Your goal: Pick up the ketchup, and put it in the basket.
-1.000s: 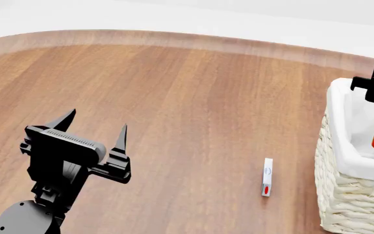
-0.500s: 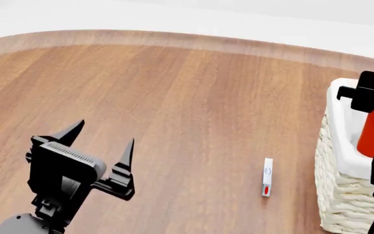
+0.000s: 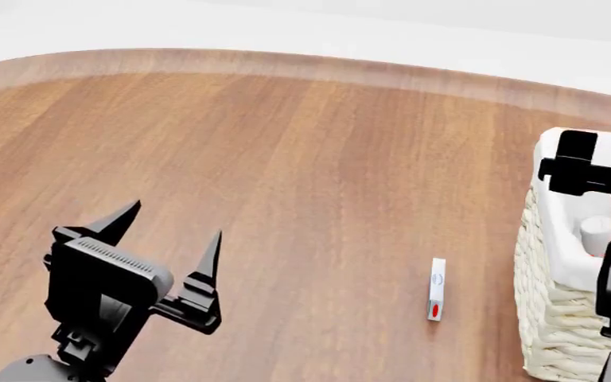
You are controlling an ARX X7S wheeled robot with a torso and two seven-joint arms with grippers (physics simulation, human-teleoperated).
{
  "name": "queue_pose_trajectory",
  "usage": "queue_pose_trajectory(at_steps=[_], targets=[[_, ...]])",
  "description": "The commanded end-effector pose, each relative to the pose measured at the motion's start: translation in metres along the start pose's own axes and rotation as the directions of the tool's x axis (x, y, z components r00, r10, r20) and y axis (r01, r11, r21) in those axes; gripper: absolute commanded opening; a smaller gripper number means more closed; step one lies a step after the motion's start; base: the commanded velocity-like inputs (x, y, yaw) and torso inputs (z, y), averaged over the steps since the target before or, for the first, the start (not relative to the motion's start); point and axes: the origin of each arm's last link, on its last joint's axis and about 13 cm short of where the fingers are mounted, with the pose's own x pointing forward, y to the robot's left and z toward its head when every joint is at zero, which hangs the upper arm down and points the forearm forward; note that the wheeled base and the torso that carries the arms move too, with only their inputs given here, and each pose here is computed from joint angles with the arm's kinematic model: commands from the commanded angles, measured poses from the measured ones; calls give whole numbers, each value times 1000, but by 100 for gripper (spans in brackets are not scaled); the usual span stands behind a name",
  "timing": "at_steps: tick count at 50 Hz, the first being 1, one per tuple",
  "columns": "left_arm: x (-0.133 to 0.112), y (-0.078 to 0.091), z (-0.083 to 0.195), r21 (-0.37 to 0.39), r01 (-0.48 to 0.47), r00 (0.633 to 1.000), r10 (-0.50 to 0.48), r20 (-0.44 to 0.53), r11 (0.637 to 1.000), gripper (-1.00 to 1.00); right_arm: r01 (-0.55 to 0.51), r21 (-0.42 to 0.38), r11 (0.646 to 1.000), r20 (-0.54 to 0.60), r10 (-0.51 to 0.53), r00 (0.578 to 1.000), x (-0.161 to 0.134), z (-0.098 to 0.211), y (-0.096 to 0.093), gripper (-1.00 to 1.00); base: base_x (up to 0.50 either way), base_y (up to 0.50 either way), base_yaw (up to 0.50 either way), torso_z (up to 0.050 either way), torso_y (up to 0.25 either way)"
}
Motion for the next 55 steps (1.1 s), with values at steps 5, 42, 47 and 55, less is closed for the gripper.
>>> queue_pose_trajectory(at_steps=[5,42,47,55], targets=[[0,-1,2,-2,-11,1000,11,4,1000,100,-24,-2,1000,4,24,1000,0,-5,0,100,0,0,0,0,0],[17,13,44,13,-287,941,279,192,958,100,-21,-4,1000,398,21,917,-68,-29,38,100,0,0,0,0,0],[13,14,44,-9,-323,922,316,222,946,100,-25,-5,1000,443,25,896,-84,-36,43,100,0,0,0,0,0],[9,15,48,-7,-360,889,346,301,933,100,-34,-51,998,525,56,850,-113,-44,53,100,0,0,0,0,0]])
